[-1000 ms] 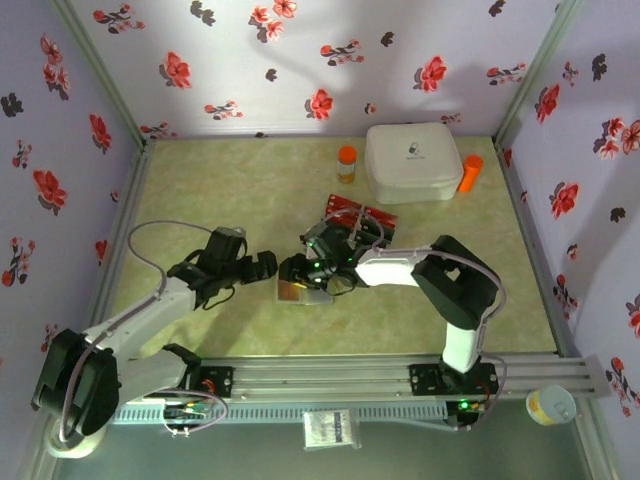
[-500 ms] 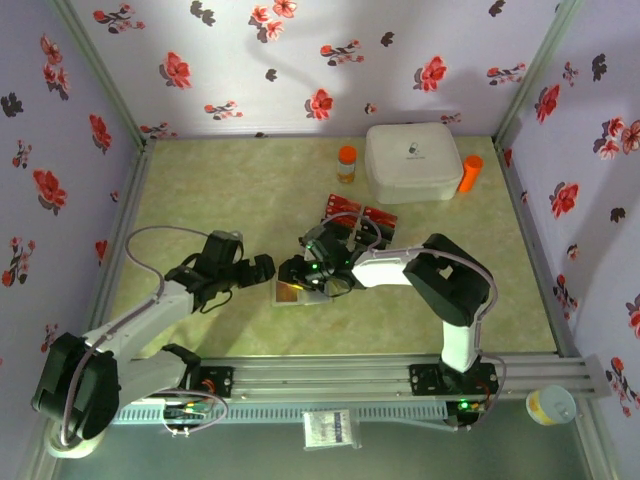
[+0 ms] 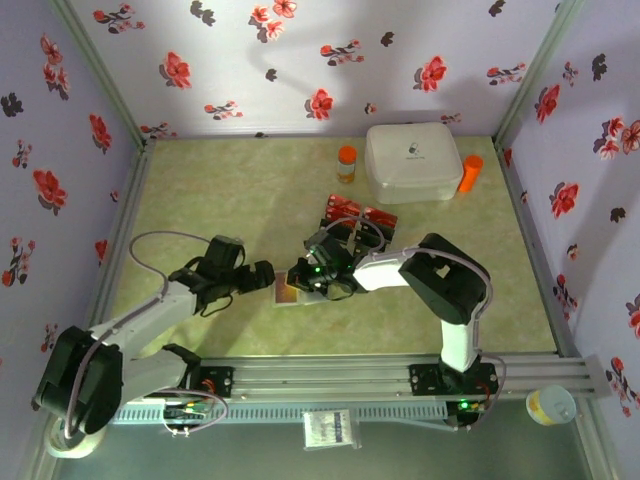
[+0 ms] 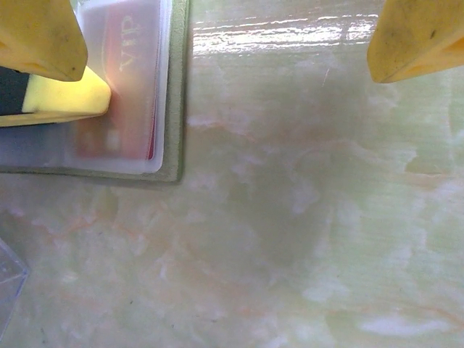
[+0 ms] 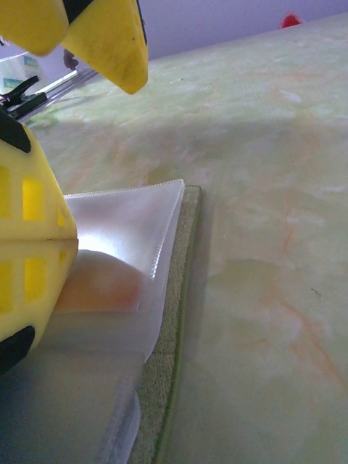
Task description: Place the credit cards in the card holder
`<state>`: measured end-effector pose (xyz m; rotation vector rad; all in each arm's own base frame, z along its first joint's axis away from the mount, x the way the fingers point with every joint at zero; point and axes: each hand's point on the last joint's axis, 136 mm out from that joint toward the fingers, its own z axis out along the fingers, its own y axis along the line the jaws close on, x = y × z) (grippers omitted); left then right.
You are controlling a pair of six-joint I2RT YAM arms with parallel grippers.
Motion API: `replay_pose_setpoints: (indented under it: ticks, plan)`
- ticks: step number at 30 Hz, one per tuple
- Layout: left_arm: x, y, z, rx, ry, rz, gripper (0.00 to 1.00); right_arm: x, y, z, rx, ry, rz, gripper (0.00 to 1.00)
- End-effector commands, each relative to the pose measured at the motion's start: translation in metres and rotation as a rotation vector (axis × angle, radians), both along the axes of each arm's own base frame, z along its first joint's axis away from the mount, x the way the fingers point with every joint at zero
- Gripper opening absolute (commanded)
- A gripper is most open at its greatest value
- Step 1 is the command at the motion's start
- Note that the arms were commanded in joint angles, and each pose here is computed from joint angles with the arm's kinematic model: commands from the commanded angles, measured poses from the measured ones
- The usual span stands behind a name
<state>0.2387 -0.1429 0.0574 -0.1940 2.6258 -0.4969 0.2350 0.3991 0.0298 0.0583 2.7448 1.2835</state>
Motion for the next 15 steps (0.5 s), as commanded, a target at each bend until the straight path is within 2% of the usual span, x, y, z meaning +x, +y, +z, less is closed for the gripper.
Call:
replay_pose_setpoints:
  ticks: [1,15]
  plan:
    - [-0.009,0.002,-0.014,0.019,0.04,-0.007,1.0,0.005,-0.006,-0.014,-0.026,0.014,-0.037,0.0]
    - [-0.014,-0.015,-0.028,0.108,0.037,-0.087,1.0,0.005,-0.006,-0.013,-0.011,0.023,-0.048,0.0]
